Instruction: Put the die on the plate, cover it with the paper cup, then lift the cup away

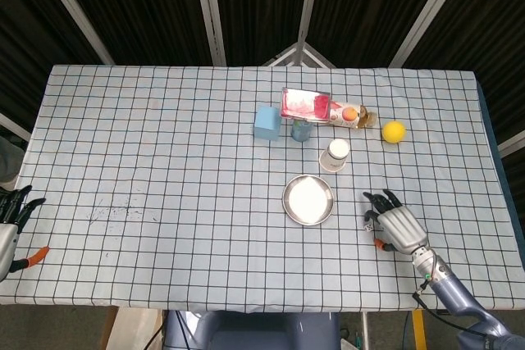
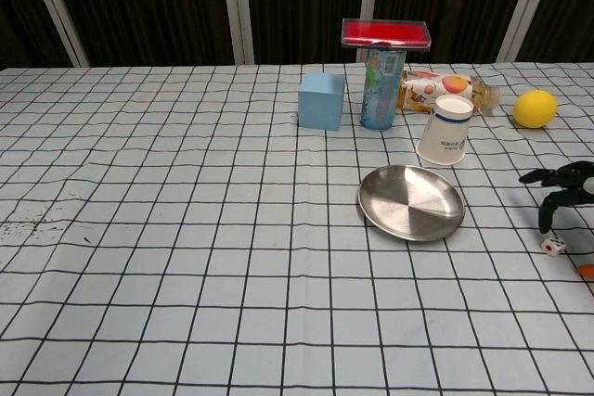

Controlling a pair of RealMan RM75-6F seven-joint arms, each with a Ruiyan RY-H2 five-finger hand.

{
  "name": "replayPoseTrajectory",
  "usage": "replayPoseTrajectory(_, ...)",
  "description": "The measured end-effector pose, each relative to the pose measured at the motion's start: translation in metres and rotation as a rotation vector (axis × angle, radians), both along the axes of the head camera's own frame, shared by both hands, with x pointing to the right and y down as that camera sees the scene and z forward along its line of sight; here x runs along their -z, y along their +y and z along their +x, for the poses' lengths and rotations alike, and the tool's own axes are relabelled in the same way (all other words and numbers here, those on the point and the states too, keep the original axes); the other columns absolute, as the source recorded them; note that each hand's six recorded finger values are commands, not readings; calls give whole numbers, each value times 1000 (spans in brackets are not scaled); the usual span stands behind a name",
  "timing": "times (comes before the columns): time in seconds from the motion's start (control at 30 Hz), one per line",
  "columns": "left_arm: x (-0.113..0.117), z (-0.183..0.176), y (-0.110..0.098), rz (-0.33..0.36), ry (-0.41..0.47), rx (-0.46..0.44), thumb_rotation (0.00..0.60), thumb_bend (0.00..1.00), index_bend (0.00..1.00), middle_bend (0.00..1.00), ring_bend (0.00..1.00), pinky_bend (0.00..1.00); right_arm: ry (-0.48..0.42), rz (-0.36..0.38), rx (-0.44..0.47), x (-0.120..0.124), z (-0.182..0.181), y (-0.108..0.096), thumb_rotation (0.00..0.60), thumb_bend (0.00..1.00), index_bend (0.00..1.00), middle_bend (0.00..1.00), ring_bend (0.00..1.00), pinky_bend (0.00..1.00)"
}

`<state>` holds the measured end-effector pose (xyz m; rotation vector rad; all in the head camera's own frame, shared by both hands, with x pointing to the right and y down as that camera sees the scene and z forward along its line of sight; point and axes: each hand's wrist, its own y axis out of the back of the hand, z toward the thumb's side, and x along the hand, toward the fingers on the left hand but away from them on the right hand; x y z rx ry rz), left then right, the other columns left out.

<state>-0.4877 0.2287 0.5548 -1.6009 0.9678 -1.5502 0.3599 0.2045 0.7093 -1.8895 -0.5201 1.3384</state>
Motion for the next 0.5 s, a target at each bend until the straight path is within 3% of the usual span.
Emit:
replayPoseTrajectory(0.17,-1,1,1,-2,-4,-1,600,294,163,0,0,23,6,3,0,0,3,-3,600,350,466,91,124,0)
replayPoseTrajectory(0.5,-3,2,0,-8,-13,-1,600,293,165,0,0,24,18,-9,14,-5,1,1,600,351,466,91,124,0)
